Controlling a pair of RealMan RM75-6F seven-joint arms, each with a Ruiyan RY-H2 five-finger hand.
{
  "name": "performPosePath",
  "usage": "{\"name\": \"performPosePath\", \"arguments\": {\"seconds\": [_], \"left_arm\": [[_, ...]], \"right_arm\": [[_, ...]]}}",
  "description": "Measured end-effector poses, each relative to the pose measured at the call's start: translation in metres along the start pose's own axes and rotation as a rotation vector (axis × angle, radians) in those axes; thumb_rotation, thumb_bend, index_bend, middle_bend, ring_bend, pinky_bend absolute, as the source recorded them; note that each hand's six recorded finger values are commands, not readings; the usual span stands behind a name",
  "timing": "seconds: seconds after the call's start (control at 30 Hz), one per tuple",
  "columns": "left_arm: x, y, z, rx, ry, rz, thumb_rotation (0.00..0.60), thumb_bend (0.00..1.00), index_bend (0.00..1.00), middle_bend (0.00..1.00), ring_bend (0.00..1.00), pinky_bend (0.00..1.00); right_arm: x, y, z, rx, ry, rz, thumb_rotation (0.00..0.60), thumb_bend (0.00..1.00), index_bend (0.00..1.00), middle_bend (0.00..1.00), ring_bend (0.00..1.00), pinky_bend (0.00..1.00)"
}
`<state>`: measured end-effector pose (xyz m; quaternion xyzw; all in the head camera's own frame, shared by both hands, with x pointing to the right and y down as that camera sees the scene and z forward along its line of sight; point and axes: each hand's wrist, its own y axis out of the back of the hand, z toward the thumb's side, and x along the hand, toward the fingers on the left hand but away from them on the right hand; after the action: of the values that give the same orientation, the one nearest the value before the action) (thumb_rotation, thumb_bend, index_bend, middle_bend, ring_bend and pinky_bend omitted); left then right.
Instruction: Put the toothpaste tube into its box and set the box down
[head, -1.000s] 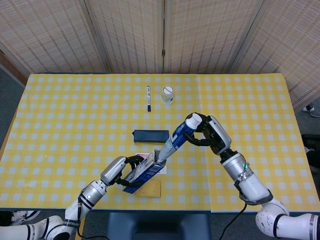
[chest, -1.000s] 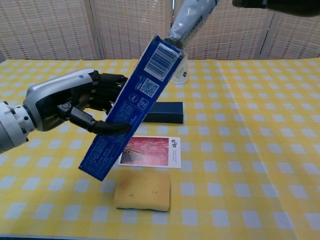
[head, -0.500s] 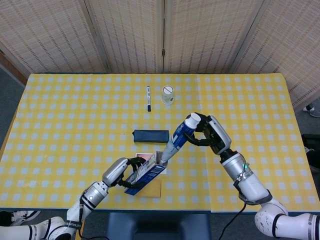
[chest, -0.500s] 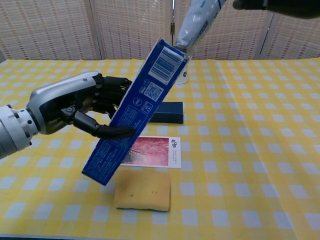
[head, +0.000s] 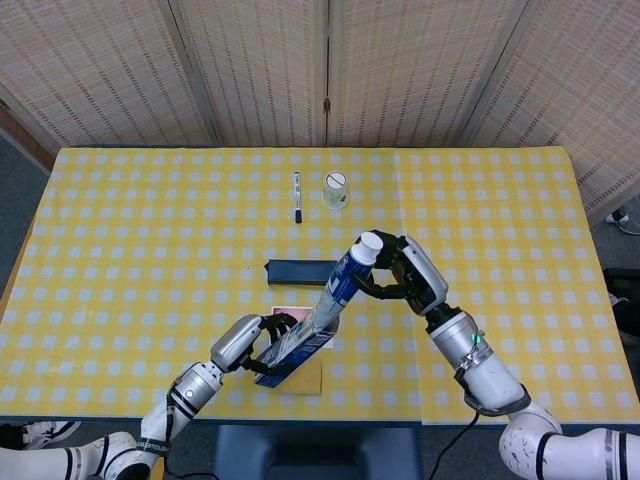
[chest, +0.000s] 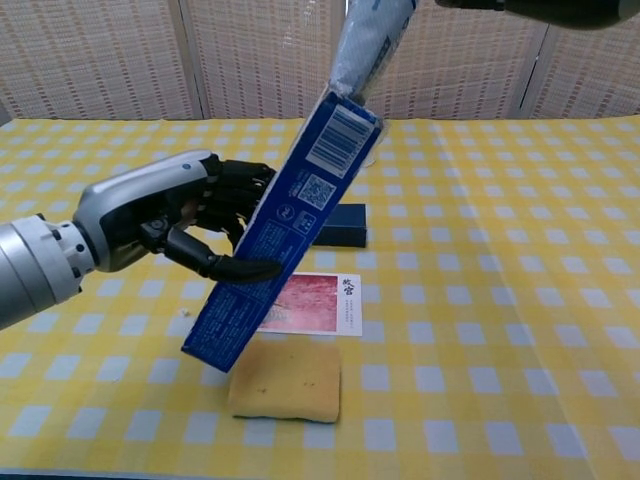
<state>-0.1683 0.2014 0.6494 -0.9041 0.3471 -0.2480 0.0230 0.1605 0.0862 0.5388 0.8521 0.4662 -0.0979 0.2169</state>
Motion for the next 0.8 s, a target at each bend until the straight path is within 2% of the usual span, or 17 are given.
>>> {"name": "performPosePath", "arguments": {"seconds": [0.53,0.8], "left_arm": [[-0.002,0.013,0.012,-0.010,-0.038,0.053,0.600,0.30,0.50,0.51,0.49,0.58],[-0.003,0.023,0.017,-0.021,-0.056,0.089,0.600,0.30,0.51,0.51,0.49,0.58]], "right_arm": [[0.002,-0.002,-0.006,0.019,0.026,0.006,0.600,0.37,0.79,0.63,0.72,0.65],[-0.002,-0.009,-0.021,0.021,0.027,0.026,0.600,0.37,0.79,0.63,0.72,0.65]]}}
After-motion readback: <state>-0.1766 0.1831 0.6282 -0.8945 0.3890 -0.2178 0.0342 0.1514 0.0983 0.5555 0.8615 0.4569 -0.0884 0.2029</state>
